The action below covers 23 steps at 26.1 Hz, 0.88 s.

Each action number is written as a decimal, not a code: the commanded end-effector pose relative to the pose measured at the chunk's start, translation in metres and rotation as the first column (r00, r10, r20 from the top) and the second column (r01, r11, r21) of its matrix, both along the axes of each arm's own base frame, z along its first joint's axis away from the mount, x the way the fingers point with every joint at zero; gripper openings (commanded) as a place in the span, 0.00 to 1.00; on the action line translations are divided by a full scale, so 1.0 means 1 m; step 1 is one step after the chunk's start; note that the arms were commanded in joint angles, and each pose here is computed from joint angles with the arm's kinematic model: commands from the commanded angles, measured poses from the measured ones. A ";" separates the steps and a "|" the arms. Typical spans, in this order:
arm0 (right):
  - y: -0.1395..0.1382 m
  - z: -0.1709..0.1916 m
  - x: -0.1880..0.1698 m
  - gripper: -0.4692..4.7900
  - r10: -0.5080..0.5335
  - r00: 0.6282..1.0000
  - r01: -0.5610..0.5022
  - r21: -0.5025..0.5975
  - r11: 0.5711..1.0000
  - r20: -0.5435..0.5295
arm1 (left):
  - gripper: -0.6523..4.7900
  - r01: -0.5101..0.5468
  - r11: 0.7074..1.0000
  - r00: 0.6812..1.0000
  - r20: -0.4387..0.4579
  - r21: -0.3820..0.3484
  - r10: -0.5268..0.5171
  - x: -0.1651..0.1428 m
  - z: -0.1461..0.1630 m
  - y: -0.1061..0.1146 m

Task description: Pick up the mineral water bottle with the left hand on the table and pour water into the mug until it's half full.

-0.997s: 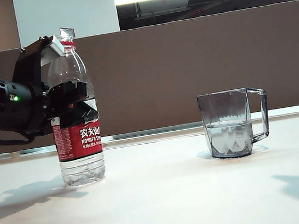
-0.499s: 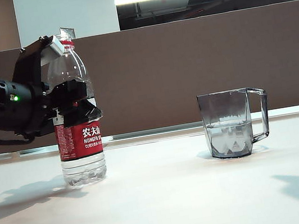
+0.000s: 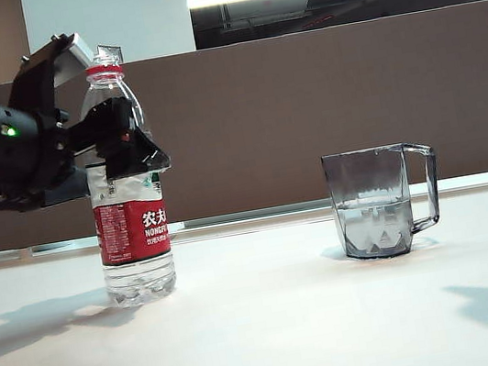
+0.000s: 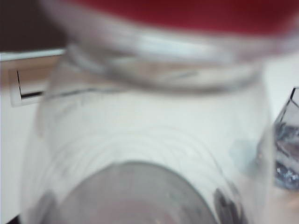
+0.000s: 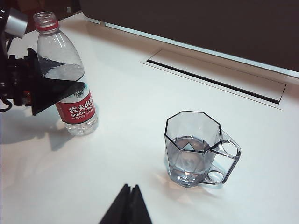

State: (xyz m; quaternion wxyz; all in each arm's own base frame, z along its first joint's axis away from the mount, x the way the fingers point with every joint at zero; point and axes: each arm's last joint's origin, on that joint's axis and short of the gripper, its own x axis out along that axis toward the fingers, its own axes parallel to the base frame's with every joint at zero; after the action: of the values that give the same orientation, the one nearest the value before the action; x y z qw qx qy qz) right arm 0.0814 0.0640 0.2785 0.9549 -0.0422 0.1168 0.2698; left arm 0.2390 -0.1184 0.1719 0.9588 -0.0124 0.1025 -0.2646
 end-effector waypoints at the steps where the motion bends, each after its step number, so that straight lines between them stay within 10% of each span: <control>1: 0.000 0.003 0.000 0.09 -0.001 1.000 0.001 0.018 1.000 0.016 | 0.92 0.005 1.000 0.999 -0.051 0.021 -0.003 -0.005 0.003 0.002; 17: -0.002 0.010 -0.003 0.09 -0.002 0.998 -0.003 0.066 0.998 0.071 | 0.89 0.015 0.995 0.978 -0.210 0.100 0.007 -0.060 0.040 0.029; 19: -0.004 0.010 -0.005 0.09 -0.003 0.997 -0.003 0.073 0.997 0.079 | 0.76 0.015 0.995 0.977 -0.212 0.101 0.006 -0.067 0.045 0.032; 23: -0.009 0.006 -0.010 0.09 -0.006 0.995 -0.003 0.092 0.996 0.101 | 0.12 0.013 0.996 0.982 -0.188 0.090 0.004 -0.080 0.053 0.038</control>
State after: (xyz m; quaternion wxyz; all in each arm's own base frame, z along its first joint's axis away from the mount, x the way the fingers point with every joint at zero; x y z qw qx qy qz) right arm 0.0723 0.0561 0.2853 0.9599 -0.0183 0.0654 0.2719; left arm 0.1634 -0.0819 0.2231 0.9437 0.0073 0.2082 -0.2570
